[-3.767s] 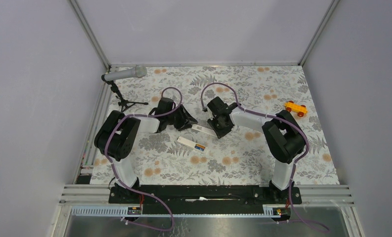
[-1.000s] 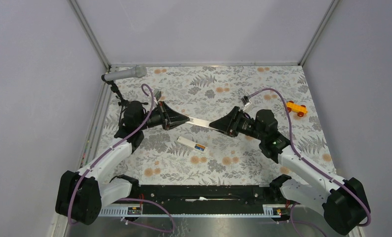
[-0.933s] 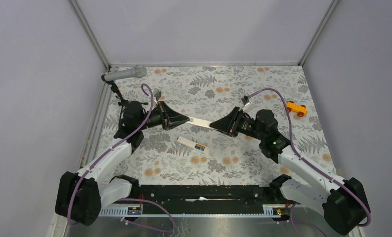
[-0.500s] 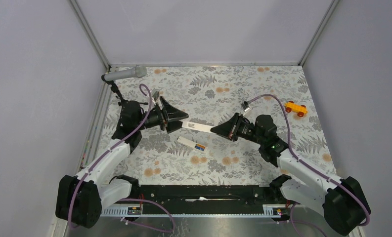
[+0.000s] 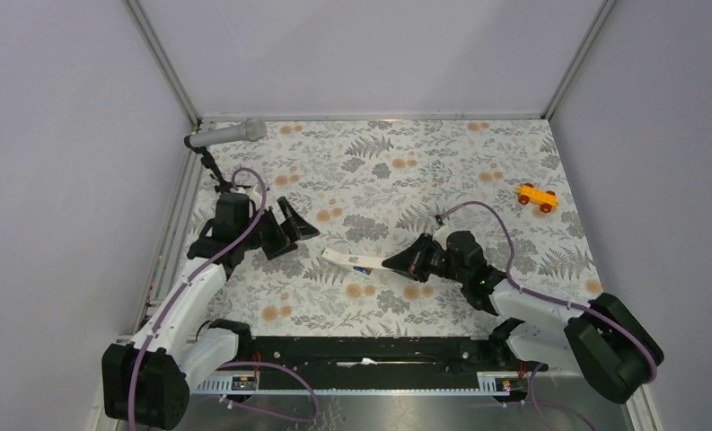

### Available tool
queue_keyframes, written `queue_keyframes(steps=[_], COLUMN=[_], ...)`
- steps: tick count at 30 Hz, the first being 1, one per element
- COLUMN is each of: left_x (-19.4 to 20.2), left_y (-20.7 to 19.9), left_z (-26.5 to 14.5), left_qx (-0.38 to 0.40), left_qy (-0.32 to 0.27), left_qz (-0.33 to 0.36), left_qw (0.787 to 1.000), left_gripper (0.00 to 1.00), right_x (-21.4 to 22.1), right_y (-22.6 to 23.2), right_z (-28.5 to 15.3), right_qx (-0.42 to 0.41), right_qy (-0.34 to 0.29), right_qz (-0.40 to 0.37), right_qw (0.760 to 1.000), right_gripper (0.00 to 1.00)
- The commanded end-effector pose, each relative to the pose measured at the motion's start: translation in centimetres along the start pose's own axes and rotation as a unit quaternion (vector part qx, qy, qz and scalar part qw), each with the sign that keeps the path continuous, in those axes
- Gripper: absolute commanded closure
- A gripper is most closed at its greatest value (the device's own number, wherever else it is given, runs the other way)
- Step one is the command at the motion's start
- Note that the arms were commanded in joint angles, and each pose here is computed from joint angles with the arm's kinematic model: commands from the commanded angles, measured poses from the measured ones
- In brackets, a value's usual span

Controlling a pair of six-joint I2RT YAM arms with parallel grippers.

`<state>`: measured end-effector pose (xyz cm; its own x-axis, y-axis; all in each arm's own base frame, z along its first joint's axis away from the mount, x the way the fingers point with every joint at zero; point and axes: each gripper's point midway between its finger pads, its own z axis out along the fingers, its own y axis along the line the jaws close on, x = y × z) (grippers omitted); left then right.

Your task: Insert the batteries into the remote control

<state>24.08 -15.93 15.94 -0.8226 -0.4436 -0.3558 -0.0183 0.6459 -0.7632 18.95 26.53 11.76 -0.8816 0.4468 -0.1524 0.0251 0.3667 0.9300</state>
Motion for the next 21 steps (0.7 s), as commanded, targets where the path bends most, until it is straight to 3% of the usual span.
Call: queue_keyframes(steps=[1,7,14,21], left_x=[0.5,0.3,1.2,1.4], left_y=[4.3,4.7,6.5,7.2], left_z=[0.9,1.9,3.5,4.5], left_qx=[-0.074,-0.062,-0.071,-0.068], left_qy=[-0.006,-0.02,0.004,0.007], left_qz=[0.004,-0.005,-0.019,-0.022], left_qw=[0.997,0.998,0.997,0.997], left_gripper=[0.08,0.09,0.09,0.25], right_x=[-0.3,-0.2,-1.3,-0.3], right_y=[2.1,2.2,2.5,0.5], right_z=[2.1,3.7,4.7,6.4], right_qx=[-0.033,-0.047,-0.051,-0.042], right_qy=[-0.029,-0.066,-0.087,-0.061], right_qz=[0.008,0.016,0.016,0.06], right_qw=[0.999,0.997,0.995,0.995], right_gripper=[1.0,1.0,1.0,1.0])
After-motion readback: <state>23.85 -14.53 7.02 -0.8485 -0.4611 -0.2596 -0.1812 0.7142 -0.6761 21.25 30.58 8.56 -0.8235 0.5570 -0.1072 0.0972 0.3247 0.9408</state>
